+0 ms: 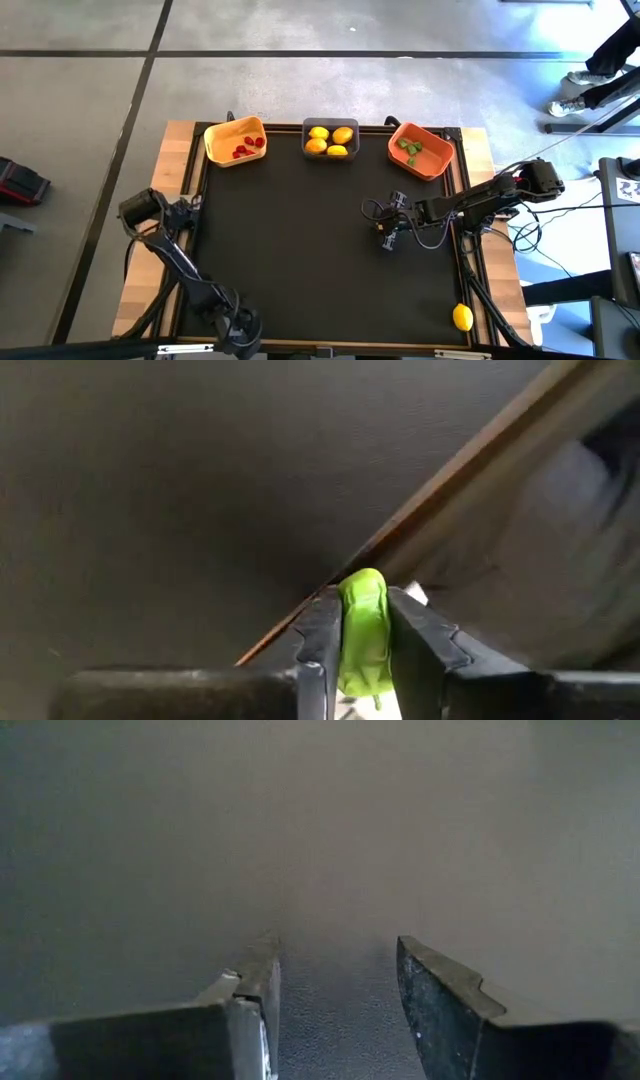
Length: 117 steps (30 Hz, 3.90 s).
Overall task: Sort produce into baskets
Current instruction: Put the green chili pepper into the orange bin
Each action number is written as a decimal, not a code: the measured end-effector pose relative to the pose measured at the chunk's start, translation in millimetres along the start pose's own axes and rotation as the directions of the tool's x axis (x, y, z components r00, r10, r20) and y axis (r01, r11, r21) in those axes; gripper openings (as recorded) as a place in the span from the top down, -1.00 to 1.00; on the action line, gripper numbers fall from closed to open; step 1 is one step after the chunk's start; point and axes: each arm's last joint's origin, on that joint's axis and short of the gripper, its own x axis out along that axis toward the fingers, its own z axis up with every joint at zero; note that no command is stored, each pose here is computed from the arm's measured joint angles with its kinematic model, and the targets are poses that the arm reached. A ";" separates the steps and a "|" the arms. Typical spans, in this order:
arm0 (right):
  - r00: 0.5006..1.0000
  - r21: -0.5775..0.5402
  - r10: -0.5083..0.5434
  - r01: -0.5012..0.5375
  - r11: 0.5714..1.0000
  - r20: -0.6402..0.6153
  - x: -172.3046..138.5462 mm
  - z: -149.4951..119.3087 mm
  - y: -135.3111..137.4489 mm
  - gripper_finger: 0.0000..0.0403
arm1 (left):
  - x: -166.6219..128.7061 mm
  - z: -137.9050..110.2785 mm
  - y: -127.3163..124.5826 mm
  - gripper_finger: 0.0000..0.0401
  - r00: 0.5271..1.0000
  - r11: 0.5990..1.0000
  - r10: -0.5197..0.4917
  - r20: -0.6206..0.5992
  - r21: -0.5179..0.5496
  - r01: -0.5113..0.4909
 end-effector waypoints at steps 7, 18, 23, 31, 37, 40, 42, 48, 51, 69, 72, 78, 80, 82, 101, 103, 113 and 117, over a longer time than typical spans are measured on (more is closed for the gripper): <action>1.000 -0.032 0.000 0.000 1.000 0.005 0.0 0.4 0.1 0.26 | -36.9 23.3 -8.9 0.65 0.997 0.961 -0.034 0.063 0.278 0.015; 0.994 -0.004 0.085 -0.085 0.996 0.065 -2.8 14.0 6.2 0.26 | -95.7 81.4 -10.4 0.70 0.957 0.744 -0.055 0.283 0.651 -0.149; 0.987 0.001 0.107 -0.108 0.994 0.122 -9.4 33.3 11.5 0.26 | -125.6 108.6 -10.7 0.70 0.913 0.627 -0.111 0.392 0.741 -0.242; 0.961 -0.055 0.142 -0.133 0.990 0.236 -25.1 69.6 20.2 0.26 | -179.0 148.9 -8.1 0.71 0.724 0.525 -0.202 0.660 0.697 -0.488; 0.903 -0.096 0.182 -0.157 0.983 0.389 -34.5 90.5 25.2 0.26 | -207.0 176.4 -14.0 0.69 0.563 0.480 -0.314 0.764 0.640 -0.601; 0.854 -0.113 0.201 -0.167 0.980 0.480 -39.3 99.5 27.0 0.26 | -216.9 189.3 -16.4 0.64 0.493 0.471 -0.358 0.793 0.609 -0.638; 0.820 -0.132 0.210 -0.165 0.977 0.532 -42.6 104.6 27.9 0.26 | -222.6 197.2 -16.7 0.63 0.453 0.470 -0.375 0.809 0.587 -0.659; 0.725 -0.163 0.223 -0.153 0.975 0.651 -52.0 116.3 29.4 0.26 | -241.1 214.0 -18.3 0.66 0.346 0.498 -0.458 0.819 0.558 -0.663; 0.690 -0.180 0.223 -0.136 0.974 0.689 -55.6 119.9 29.6 0.26 | -245.4 219.3 -20.2 0.67 0.326 0.496 -0.511 0.795 0.582 -0.645; 0.587 -0.252 0.243 -0.068 0.965 0.772 -65.5 128.6 30.0 0.66 | -231.2 235.0 -32.0 0.62 0.265 0.496 -0.577 0.773 0.589 -0.638; 0.586 -0.258 0.248 -0.069 0.964 0.771 -65.6 128.5 30.2 0.90 | -231.1 234.6 -32.3 0.63 0.268 0.493 -0.580 0.770 0.593 -0.637; 0.589 -0.263 0.254 -0.072 0.962 0.767 -65.2 128.2 30.3 0.94 | -230.7 234.7 -32.0 0.61 0.271 0.502 -0.576 0.771 0.596 -0.626; 0.595 -0.265 0.255 -0.071 0.962 0.763 -64.6 127.8 30.3 0.98 | -230.6 234.7 -31.9 0.58 0.272 0.514 -0.575 0.771 0.600 -0.613; 0.599 -0.265 0.253 -0.070 0.962 0.759 -64.2 127.4 30.4 0.98 | -230.8 235.1 -31.6 0.51 0.271 0.521 -0.572 0.774 0.598 -0.609; 0.640 -0.209 0.173 -0.020 0.978 0.749 -76.9 124.1 23.1 1.00 | -245.9 223.0 -18.1 0.18 0.333 0.500 -0.507 0.795 0.586 -0.638; 0.672 -0.188 0.131 0.013 0.982 0.729 -74.0 121.7 21.9 1.00 | -242.8 224.6 -13.9 0.21 0.369 0.497 -0.468 0.803 0.585 -0.641; 0.812 -0.122 0.037 0.043 0.992 0.583 -59.2 107.2 15.8 0.99 | -223.4 218.1 16.4 0.24 0.608 0.532 -0.176 0.774 0.594 -0.603; 0.854 -0.069 -0.006 0.049 0.996 0.520 -52.8 103.2 6.8 0.88 | -220.4 210.3 33.0 0.24 0.674 0.593 -0.021 0.738 0.552 -0.586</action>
